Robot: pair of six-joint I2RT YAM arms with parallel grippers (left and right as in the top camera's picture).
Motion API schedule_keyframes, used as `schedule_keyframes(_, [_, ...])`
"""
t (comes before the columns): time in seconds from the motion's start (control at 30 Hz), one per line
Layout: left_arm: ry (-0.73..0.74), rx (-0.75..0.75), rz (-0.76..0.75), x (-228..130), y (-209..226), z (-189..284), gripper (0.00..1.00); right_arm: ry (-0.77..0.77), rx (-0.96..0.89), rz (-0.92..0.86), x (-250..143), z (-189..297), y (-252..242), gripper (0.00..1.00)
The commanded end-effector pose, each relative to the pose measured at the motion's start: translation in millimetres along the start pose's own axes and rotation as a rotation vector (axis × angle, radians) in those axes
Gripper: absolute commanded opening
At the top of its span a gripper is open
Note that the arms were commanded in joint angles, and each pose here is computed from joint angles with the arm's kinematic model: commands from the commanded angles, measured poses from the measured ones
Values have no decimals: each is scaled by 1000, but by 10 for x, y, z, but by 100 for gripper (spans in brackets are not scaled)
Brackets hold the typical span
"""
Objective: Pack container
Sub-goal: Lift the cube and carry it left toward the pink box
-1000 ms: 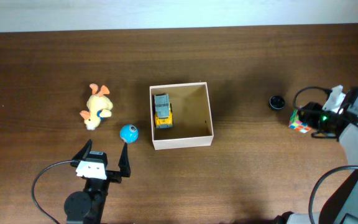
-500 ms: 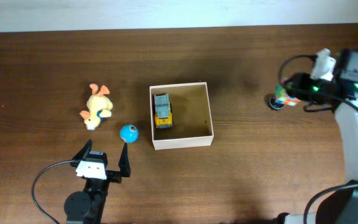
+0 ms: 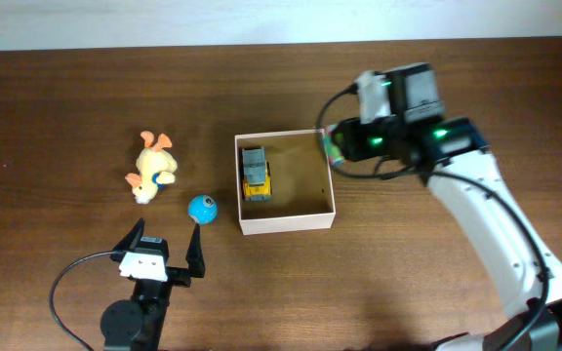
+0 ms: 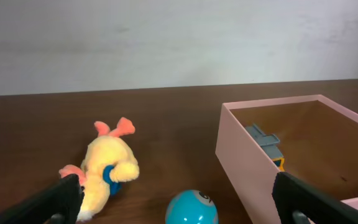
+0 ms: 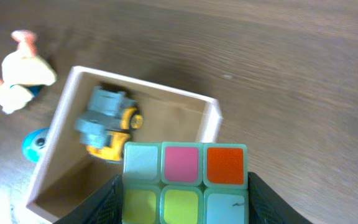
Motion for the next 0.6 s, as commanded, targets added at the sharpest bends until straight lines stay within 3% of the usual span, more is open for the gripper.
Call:
schedule_keyframes(0.0, [-3, -3, -16, -9, 2, 2, 99, -58, -52, 35, 129, 48, 249, 51])
schedule_keyframes(0.23, [-3, -3, -16, -9, 2, 2, 99, -27, -63, 43, 82, -283, 499, 51])
schedule_keyframes(0.57, [-3, -3, -16, -9, 2, 2, 99, 43, -134, -13, -37, -706, 376, 51])
Point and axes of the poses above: each gripper's point midway between its finger pads, its own z axis back along the fingers, its own y axis along the line the jaws close on, x = y × z, the point moved 6 cm from there along z, back along the fingers, and after that the axes turned 5 degrees about z, right-handed, at the moved point
